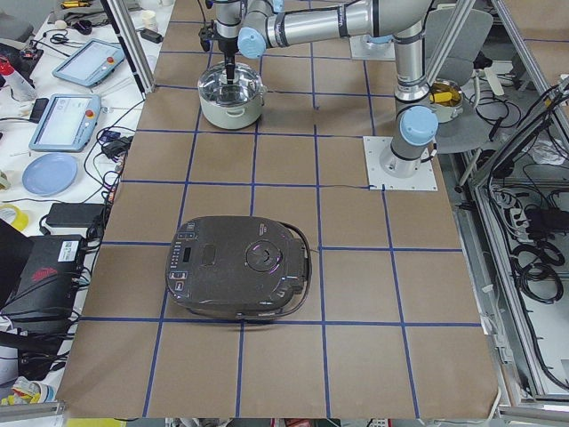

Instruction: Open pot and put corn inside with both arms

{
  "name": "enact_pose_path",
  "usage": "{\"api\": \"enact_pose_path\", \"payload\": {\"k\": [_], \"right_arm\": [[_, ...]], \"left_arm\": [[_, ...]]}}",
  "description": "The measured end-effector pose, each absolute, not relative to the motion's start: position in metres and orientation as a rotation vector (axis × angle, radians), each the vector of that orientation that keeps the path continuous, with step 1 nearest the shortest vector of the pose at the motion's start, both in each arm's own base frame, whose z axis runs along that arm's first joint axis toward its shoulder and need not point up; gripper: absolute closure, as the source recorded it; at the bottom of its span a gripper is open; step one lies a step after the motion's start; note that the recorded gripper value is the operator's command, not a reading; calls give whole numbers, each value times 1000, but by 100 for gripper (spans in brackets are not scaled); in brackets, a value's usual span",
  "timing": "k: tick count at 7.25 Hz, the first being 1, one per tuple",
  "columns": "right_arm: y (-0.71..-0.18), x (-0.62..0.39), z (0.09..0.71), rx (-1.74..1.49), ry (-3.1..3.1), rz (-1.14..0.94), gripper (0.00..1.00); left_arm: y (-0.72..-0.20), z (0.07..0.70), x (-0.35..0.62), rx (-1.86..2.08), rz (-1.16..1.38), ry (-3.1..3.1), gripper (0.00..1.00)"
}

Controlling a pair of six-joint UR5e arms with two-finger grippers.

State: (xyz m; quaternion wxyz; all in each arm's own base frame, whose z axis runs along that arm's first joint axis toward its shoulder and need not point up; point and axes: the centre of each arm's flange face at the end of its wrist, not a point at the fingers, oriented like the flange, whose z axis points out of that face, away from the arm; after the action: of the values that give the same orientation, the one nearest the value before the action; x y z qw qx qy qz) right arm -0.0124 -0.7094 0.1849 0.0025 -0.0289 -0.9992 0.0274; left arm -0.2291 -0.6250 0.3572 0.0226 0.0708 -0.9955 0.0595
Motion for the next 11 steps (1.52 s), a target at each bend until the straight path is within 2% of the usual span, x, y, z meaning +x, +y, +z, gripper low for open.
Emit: {"api": "enact_pose_path", "payload": {"k": [1, 2, 4, 5, 7, 8, 11], "right_arm": [[-710, -12, 185, -91, -3136, 89, 76], [-709, -12, 187, -91, -3136, 90, 83], [-710, -12, 197, -88, -3135, 107, 83], [-708, -10, 218, -71, -3132, 128, 83], [-696, 5, 273, -7, -3153, 157, 83], [-693, 27, 294, 37, -3180, 183, 82], [-683, 122, 357, 134, -3198, 227, 80]], "left_arm": [[-627, 352, -236, 219, 186, -3082, 0], [-629, 348, -241, 221, 189, -3081, 0], [-632, 343, -247, 213, 199, -3079, 38], [-633, 341, -249, 208, 198, -3079, 51], [-632, 341, -251, 198, 199, -3079, 90], [-633, 343, -251, 197, 202, -3079, 100], [-639, 364, -250, 181, 250, -3080, 100]]}}
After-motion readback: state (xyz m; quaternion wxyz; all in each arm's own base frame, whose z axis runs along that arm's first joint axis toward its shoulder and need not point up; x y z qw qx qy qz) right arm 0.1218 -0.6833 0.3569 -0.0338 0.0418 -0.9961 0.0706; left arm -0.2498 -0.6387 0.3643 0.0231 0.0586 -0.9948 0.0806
